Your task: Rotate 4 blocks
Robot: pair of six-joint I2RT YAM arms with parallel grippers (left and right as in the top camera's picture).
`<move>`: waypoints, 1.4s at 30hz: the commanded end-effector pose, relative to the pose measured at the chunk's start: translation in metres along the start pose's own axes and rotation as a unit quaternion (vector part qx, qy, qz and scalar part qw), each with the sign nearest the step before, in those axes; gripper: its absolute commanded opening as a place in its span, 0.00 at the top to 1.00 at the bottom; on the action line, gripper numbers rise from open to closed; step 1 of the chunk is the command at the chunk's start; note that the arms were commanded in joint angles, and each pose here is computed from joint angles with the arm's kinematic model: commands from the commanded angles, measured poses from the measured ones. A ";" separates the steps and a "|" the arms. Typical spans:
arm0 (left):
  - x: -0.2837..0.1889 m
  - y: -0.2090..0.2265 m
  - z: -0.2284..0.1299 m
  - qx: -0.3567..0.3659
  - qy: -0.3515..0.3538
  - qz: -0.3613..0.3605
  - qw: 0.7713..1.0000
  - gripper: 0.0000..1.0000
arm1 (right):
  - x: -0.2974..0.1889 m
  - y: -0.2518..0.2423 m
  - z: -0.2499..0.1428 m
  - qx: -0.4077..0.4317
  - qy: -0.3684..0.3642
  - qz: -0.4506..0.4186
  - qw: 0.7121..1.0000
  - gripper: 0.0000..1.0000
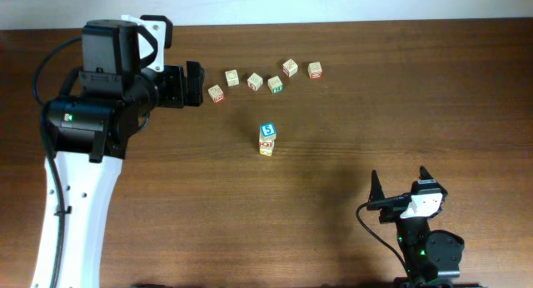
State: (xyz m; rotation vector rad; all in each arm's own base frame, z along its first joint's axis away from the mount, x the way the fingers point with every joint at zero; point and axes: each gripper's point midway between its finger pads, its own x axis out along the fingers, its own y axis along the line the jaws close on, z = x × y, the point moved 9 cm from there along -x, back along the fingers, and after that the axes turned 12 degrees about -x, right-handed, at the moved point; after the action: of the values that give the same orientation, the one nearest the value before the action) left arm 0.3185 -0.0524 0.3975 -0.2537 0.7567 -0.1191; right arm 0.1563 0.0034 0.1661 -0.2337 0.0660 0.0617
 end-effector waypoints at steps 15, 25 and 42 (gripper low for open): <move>-0.004 0.058 -0.155 0.096 -0.258 0.014 0.961 0.01 | 0.000 -0.001 -0.002 0.001 -0.001 -0.003 1.000 0.02; 0.027 0.104 -0.266 0.093 -0.339 0.036 0.935 0.01 | 0.000 -0.001 -0.002 0.001 -0.001 -0.003 1.000 0.02; 0.029 0.103 -0.268 0.096 -0.330 0.028 0.939 0.01 | 0.000 -0.001 -0.002 0.001 -0.001 -0.003 1.000 0.02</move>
State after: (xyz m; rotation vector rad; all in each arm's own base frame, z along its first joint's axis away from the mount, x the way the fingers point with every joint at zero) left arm 0.1561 -0.0087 0.1651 -0.0928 0.0843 -0.0425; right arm 0.1562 0.0033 0.1664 -0.2334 0.0630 0.0606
